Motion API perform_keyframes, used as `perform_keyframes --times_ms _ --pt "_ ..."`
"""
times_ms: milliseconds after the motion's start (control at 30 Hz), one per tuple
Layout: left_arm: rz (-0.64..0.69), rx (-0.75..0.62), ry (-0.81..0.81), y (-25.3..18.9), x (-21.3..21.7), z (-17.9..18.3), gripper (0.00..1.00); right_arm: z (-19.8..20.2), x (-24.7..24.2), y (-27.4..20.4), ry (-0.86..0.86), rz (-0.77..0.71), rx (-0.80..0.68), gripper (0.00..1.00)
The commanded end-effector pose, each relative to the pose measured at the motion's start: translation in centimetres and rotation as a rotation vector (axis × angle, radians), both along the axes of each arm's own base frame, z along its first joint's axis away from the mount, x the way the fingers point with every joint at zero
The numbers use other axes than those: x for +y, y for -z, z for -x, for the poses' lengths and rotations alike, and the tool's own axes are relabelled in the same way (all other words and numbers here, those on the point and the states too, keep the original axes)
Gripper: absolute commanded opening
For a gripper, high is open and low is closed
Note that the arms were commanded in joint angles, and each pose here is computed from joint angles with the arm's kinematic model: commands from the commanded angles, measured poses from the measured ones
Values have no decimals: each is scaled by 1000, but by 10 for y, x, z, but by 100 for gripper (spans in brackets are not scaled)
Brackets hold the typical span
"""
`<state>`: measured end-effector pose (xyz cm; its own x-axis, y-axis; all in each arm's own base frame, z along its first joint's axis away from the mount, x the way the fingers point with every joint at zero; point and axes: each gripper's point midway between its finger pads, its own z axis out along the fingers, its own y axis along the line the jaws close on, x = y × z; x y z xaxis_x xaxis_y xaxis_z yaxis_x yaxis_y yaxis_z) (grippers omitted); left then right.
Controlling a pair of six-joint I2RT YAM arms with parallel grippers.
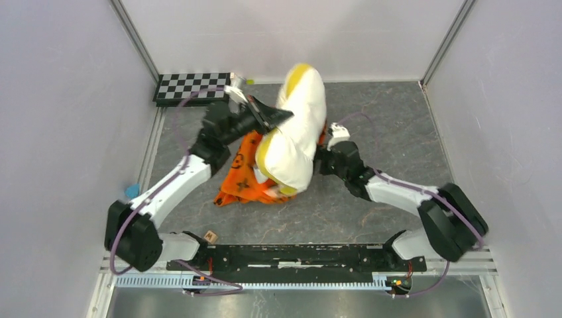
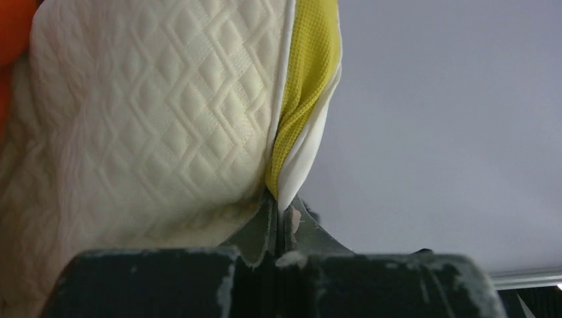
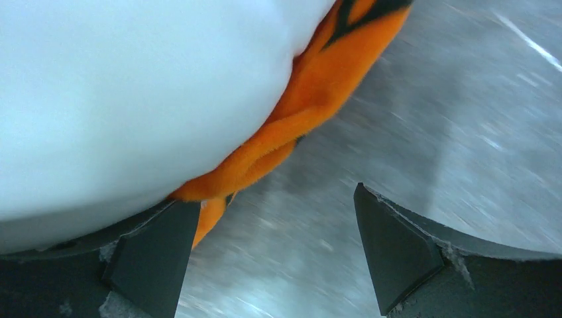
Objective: Remove the pillowcase from the pillow
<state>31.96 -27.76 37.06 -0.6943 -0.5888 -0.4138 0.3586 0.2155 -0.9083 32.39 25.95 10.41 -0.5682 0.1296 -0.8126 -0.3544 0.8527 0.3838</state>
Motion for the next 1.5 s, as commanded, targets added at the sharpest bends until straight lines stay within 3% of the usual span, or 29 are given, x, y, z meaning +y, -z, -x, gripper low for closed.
perform_keyframes --times_ms 0,100,133,233,300,433,633,833,933,1067,1200,1367,1467 --pt "8 18 93 52 -49 1 2 -4 -66 -25 181 92 -104 94" --pt "1 1 141 55 -74 11 6 3 -103 -38 257 210 -134 98" --pt "-19 -8 145 57 -81 14 17 7 -114 -46 281 232 -152 98" --pt "-88 -24 147 61 -91 14 71 20 -144 -67 352 300 -189 98" --pt "-146 -51 146 58 -90 13 88 26 -161 -86 405 326 -220 98" --pt "-410 -166 65 43 -71 6 92 37 -191 -139 511 367 -291 98" --pt "-862 -140 -160 84 -11 -25 94 52 -217 -205 592 363 -399 98" --pt "-1029 -184 -62 123 -20 -18 95 51 -205 -243 524 328 -440 98" --pt "-1175 -213 -133 135 -15 -24 97 51 -199 -254 484 310 -470 98" --pt "-1365 -218 -145 149 -21 -29 100 40 -161 -221 306 311 -406 98" --pt "-1407 -234 -88 155 -41 -29 100 37 -118 -153 134 257 -246 98" --pt "-1335 -248 37 162 -73 -23 100 43 -128 -83 257 160 -176 98" --pt "-1356 -243 56 173 -80 -28 100 48 -139 -53 322 157 -139 98"
